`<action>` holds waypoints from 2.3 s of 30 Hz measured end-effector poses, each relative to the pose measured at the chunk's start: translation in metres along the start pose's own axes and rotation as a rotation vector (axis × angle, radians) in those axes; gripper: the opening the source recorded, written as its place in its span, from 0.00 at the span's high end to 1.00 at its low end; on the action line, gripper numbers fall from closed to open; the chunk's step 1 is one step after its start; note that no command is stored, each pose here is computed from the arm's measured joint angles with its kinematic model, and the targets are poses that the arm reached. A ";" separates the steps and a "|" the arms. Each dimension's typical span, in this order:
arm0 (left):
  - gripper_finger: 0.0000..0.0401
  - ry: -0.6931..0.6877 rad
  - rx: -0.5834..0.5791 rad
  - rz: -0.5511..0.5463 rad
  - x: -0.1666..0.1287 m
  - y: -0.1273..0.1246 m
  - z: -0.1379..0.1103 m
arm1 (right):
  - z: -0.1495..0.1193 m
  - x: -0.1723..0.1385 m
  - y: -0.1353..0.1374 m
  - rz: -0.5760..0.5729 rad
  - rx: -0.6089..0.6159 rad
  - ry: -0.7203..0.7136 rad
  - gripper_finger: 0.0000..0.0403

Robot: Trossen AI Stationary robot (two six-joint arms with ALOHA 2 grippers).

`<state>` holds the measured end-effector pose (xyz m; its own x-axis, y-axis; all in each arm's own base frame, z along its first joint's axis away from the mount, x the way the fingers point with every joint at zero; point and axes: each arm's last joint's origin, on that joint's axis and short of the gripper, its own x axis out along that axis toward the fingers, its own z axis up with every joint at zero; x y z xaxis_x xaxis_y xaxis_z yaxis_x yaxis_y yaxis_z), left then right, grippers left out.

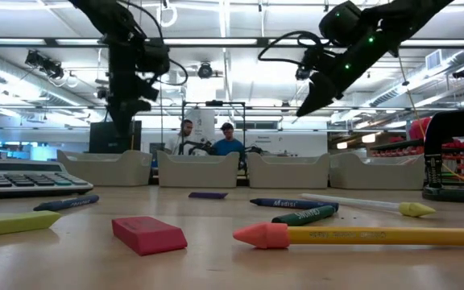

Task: Sort crayons/erasers/pens/pencils in bins
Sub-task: Put the top green crayon into the gray bin, then adjust the pink pen in the gray bin

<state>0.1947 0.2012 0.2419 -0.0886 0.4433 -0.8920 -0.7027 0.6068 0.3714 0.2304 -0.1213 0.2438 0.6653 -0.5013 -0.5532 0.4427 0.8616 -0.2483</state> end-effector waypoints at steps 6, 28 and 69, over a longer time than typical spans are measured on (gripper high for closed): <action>0.89 0.020 0.010 0.037 0.017 -0.006 0.008 | 0.003 0.001 -0.010 0.007 -0.039 -0.055 0.74; 0.90 0.019 -0.063 0.073 0.021 0.000 0.009 | 0.008 0.000 -0.064 -0.130 0.008 -0.232 0.74; 0.63 -0.054 0.014 0.000 0.011 -0.014 0.046 | -0.002 0.033 -0.090 -0.045 0.084 -0.340 0.74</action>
<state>0.2358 0.2280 0.2384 -0.0496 0.4780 -0.8770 -0.6926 0.6162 0.3750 0.2112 -0.2156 0.2464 0.7997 -0.5487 -0.2438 0.5146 0.8355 -0.1927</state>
